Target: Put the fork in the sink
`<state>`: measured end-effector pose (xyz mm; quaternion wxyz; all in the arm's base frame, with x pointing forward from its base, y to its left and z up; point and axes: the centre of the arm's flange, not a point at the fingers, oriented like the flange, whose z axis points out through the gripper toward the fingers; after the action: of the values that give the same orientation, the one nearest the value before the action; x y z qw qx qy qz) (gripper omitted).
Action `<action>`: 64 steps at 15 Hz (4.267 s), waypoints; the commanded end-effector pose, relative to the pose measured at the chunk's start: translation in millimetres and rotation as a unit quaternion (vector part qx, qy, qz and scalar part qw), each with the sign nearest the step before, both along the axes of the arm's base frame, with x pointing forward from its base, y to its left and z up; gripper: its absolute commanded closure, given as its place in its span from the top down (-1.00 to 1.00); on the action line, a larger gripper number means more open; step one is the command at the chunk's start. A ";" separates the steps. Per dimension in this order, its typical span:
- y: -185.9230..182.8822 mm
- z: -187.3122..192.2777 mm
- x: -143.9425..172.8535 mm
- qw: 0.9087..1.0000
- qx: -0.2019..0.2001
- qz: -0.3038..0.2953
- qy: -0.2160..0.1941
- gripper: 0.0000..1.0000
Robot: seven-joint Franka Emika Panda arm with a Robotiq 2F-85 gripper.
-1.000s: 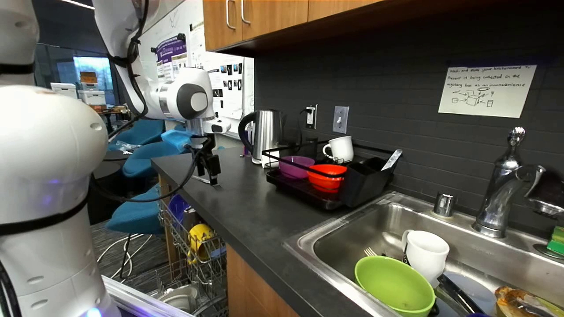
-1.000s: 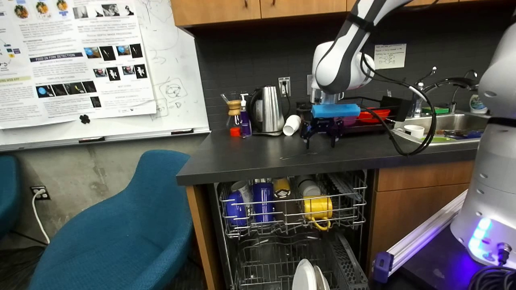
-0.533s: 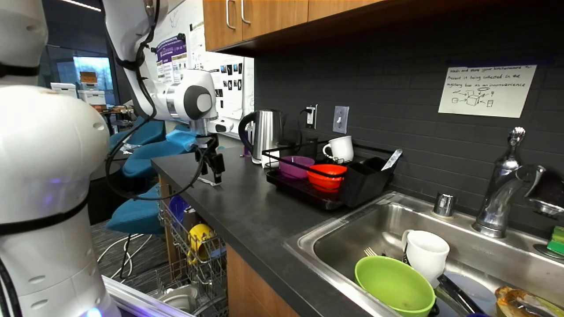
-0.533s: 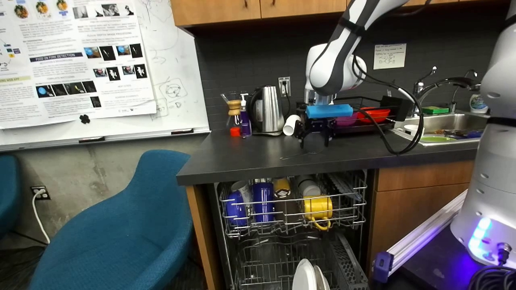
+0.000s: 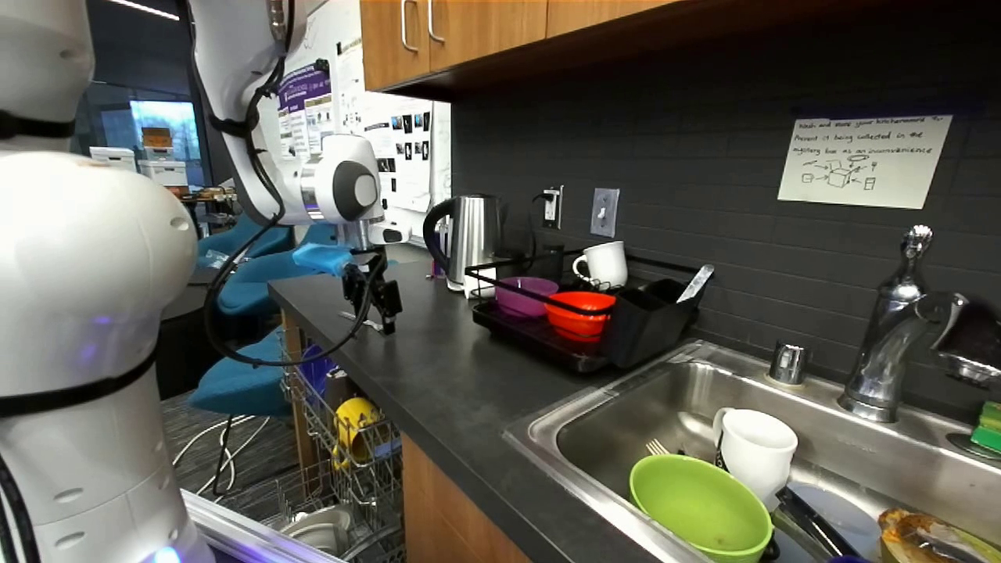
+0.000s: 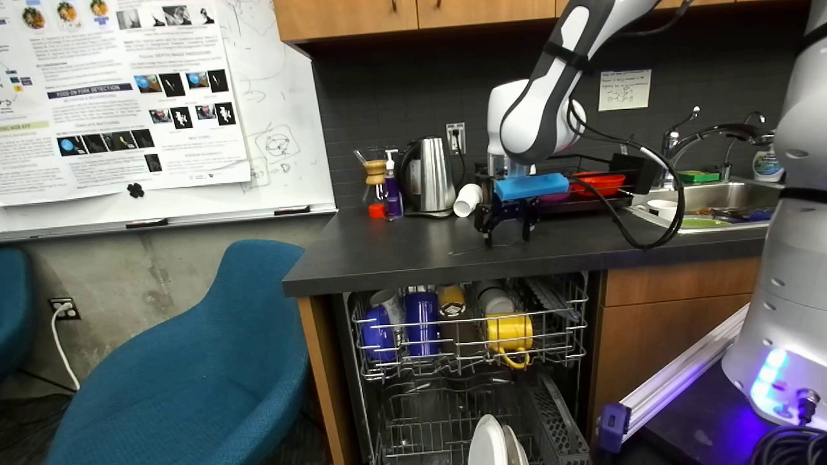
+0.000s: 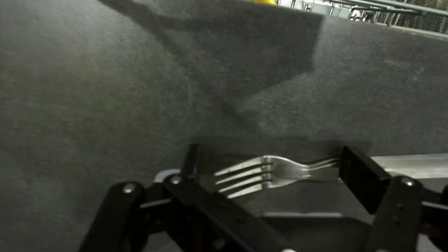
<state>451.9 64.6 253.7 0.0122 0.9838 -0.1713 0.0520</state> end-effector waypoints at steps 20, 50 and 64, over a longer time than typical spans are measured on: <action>13.8 -1.8 6.4 0.995 -0.069 0.065 -0.022 0.36; 27.8 142.4 -37.3 0.976 -0.023 0.069 -0.205 -0.99; -11.1 227.5 -90.9 0.964 -0.078 -0.035 -0.251 -0.99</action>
<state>392.0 65.5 452.6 0.0026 0.9429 -0.1709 0.2858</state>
